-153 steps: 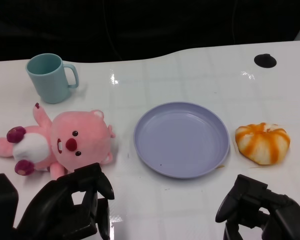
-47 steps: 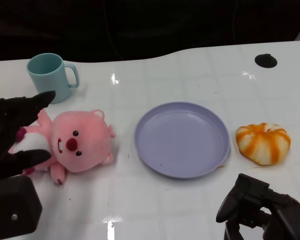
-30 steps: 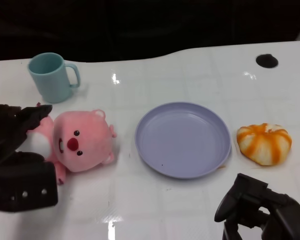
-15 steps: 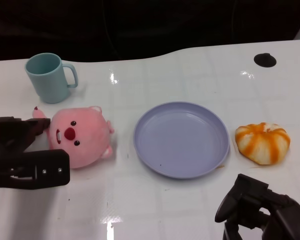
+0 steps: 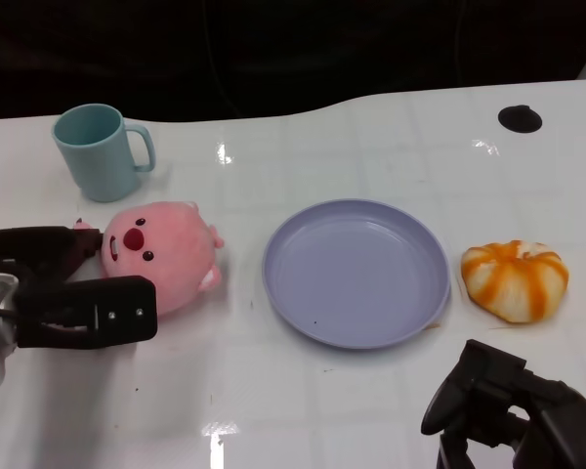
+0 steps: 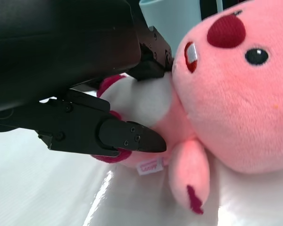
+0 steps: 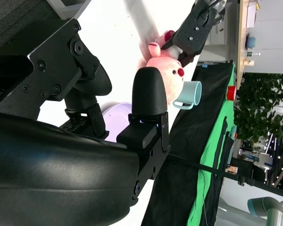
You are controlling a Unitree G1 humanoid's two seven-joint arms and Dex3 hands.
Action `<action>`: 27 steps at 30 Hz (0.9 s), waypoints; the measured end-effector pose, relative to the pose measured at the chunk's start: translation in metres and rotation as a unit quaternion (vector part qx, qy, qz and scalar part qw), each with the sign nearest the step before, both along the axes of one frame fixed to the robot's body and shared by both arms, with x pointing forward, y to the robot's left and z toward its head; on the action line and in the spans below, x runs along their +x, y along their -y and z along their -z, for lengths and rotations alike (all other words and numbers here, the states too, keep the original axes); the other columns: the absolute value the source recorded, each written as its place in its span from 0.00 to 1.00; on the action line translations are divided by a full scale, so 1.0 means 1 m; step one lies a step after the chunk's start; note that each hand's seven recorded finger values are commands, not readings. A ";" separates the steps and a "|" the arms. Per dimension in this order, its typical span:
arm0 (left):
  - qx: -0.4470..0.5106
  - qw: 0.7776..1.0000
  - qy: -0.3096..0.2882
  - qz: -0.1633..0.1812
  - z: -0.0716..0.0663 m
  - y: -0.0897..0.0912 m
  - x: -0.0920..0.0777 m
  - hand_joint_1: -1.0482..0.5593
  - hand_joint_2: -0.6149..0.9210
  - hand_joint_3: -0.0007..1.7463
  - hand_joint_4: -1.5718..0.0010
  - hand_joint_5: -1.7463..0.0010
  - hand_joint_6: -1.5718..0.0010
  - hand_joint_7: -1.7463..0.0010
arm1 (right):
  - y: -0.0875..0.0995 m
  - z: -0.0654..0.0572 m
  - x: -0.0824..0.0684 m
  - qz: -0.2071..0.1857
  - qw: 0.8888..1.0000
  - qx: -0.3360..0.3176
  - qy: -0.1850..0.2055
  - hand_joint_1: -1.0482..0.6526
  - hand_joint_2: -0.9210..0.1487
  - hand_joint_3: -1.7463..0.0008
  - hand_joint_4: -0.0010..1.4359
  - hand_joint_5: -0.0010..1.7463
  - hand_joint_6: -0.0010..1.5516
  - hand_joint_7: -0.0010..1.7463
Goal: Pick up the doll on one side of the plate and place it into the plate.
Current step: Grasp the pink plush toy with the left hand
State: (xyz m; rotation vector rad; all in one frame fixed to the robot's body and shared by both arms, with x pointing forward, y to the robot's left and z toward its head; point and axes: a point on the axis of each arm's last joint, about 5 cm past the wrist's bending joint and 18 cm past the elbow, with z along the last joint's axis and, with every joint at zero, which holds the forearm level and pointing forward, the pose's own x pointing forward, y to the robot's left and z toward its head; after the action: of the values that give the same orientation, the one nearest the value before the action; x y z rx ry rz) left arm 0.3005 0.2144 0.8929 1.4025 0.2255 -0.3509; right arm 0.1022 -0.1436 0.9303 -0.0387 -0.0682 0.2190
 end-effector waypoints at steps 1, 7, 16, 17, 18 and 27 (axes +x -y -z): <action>-0.004 1.000 0.006 0.002 0.001 0.000 0.000 0.52 1.00 0.07 0.46 0.34 0.19 0.89 | 0.000 0.000 0.000 -0.001 1.000 0.000 0.000 0.65 0.50 0.20 0.48 1.00 0.39 0.87; -0.001 0.999 0.035 0.018 0.003 -0.001 0.000 0.50 1.00 0.17 0.55 0.03 0.47 0.49 | -0.002 0.000 0.000 -0.004 1.000 0.001 0.000 0.66 0.49 0.20 0.48 1.00 0.40 0.87; -0.046 0.993 0.109 -0.006 0.013 0.000 -0.007 0.53 0.86 0.44 0.42 0.00 0.58 0.00 | -0.003 0.000 0.002 -0.001 1.000 -0.002 0.001 0.65 0.50 0.21 0.47 1.00 0.39 0.87; -0.051 0.992 0.116 -0.010 0.014 0.000 -0.008 0.52 0.84 0.47 0.42 0.00 0.57 0.00 | -0.003 -0.001 0.002 -0.001 1.000 -0.001 0.002 0.65 0.50 0.20 0.47 1.00 0.39 0.87; -0.054 0.991 0.120 -0.011 0.013 0.000 -0.008 0.52 0.83 0.48 0.42 0.00 0.57 0.00 | -0.003 0.000 0.002 -0.001 1.000 -0.001 0.002 0.65 0.50 0.20 0.47 1.00 0.39 0.87; -0.093 0.978 0.185 -0.002 0.002 0.007 -0.014 0.55 0.75 0.56 0.43 0.00 0.59 0.00 | -0.004 0.001 0.001 -0.002 1.000 0.000 0.000 0.65 0.50 0.20 0.48 1.00 0.39 0.87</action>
State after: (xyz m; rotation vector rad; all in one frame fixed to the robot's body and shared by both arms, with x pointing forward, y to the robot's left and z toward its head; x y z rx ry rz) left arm 0.2863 0.2074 0.8911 1.2557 -0.1089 -0.0987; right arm 0.1036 -0.1399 0.9298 -0.0385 -0.0680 0.2229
